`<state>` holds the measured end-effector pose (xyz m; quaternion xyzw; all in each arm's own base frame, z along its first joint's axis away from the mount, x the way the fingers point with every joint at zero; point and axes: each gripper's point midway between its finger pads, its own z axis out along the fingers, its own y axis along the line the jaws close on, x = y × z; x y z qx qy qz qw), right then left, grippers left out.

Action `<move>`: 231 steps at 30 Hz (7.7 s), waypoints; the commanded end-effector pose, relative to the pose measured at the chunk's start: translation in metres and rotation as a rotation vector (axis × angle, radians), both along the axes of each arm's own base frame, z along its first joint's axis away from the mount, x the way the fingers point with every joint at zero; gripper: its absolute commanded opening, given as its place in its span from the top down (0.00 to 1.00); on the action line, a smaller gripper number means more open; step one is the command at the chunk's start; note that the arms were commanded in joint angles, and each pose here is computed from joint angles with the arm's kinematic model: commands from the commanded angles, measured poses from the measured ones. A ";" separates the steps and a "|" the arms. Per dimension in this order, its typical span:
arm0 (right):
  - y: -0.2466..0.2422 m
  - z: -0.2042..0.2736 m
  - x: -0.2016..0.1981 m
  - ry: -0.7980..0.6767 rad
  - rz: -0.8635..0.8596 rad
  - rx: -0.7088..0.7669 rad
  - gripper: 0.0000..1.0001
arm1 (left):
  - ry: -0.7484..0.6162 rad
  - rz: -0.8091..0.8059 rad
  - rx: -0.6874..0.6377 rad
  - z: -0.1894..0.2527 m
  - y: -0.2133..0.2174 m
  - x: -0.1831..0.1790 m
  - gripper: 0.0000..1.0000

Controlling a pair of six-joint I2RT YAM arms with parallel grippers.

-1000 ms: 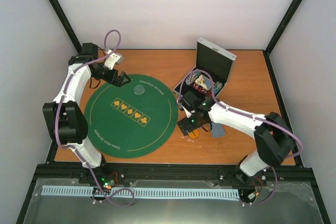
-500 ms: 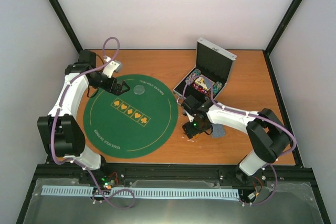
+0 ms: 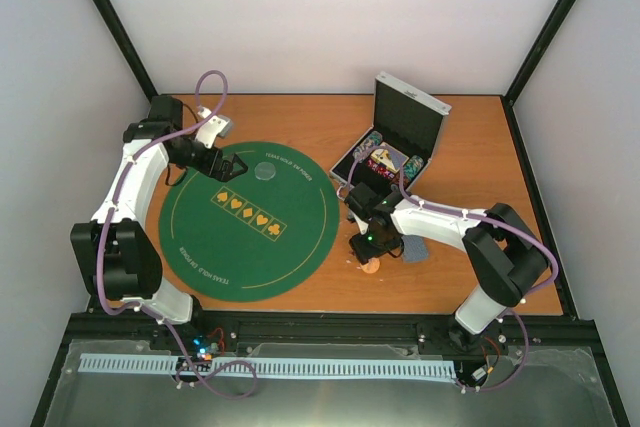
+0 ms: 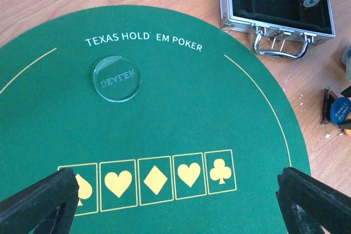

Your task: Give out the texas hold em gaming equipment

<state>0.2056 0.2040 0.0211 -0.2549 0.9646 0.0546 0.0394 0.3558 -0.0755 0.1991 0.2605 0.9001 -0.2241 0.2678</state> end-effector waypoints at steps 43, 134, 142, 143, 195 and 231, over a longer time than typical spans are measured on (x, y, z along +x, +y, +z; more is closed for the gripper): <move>0.001 -0.019 -0.053 0.048 -0.068 -0.118 0.35 | -0.036 -0.040 -0.014 0.008 -0.004 -0.010 0.00; 0.098 0.153 0.050 -0.545 0.283 0.195 0.59 | -0.058 -0.088 -0.229 0.064 -0.035 -0.038 0.05; 0.197 0.257 0.071 -0.916 0.434 0.442 0.61 | -0.036 -0.279 -0.432 0.099 -0.084 -0.080 0.11; 0.205 0.264 0.072 -0.943 0.448 0.452 0.61 | -0.040 -0.283 -0.439 0.102 -0.085 -0.082 0.11; 0.122 0.239 0.076 -0.946 0.224 0.323 0.00 | 0.019 0.423 -0.109 -0.033 0.145 0.005 0.99; 0.059 0.172 0.087 -0.841 0.158 0.229 0.00 | 0.344 0.485 -0.297 -0.156 0.147 -0.020 0.99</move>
